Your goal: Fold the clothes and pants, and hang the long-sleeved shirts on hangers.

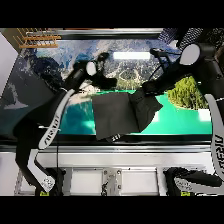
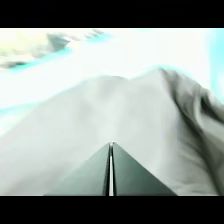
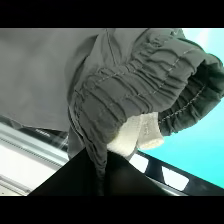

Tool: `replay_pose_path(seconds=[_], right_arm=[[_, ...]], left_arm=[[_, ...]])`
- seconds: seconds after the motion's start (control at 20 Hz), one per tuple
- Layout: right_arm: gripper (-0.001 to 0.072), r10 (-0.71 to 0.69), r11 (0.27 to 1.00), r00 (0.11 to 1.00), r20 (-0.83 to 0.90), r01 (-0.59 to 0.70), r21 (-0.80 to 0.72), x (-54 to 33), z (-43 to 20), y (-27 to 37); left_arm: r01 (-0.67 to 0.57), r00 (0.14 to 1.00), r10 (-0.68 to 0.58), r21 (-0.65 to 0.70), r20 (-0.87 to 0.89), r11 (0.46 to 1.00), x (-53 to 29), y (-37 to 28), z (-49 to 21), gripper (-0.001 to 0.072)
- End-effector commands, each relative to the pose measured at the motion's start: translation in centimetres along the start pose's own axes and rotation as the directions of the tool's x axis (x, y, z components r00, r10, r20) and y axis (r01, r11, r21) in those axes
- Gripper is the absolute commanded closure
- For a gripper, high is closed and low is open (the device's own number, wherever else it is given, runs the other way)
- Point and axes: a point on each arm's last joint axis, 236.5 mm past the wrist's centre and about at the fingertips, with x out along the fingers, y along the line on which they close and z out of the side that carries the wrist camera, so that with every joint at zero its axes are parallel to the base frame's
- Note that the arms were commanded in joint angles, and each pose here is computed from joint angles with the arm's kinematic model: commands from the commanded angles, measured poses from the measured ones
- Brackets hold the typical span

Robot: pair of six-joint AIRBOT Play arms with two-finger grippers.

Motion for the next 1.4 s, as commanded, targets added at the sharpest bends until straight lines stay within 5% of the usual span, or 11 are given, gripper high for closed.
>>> replay_pose_path(seconds=[0.0, 0.2, 0.35, 0.6, 0.9, 1.1, 1.35], right_arm=[[0.0698, 0.042, 0.997, 0.999, 0.009, -0.041, -0.063, 3.5, 0.9, 6.1], [0.0667, 0.213, 0.951, 0.977, 0.013, -0.204, -0.234, 10.6, 0.8, 18.0], [0.0044, 0.368, 0.849, 0.93, 0.015, -0.329, -0.414, 14.0, -0.7, 26.4], [0.0043, 0.235, 0.883, 0.969, 0.073, -0.182, -0.432, 12.7, 1.5, 19.9], [0.0043, 0.078, 0.997, 0.997, -0.012, -0.078, -0.01, 14.6, 1.0, -1.7], [0.0043, 0.287, 0.936, 0.958, 0.013, -0.283, 0.21, 16.9, 0.1, -5.9], [0.0044, 0.497, 0.843, 0.868, 0.015, -0.487, 0.231, 20.6, 0.5, -1.2]], left_arm=[[-0.069, 0.991, 0.077, -0.086, 0.105, 0.994, -7.1, 6.5, 3.1, 0.0704], [-0.097, 0.975, 0.125, -0.157, 0.183, 0.983, -13.1, 10.5, 4.3, 0.0704], [-0.107, 0.964, 0.147, -0.184, 0.222, 0.977, -16.0, 11.9, 4.6, 0.0703], [-0.101, 0.943, 0.157, -0.196, 0.293, 0.975, -17.5, 11.6, 2.8, 0.0703], [-0.101, 0.979, 0.129, -0.174, 0.157, 0.98, -12.7, 9.4, -6.7, 0.0703], [-0.084, 0.988, 0.098, -0.123, 0.118, 0.989, -10.4, 7.1, -10.2, 0.0703], [-0.059, 0.992, 0.065, -0.061, 0.105, 0.996, -9.1, 4.4, -11.3, 0.0703]])
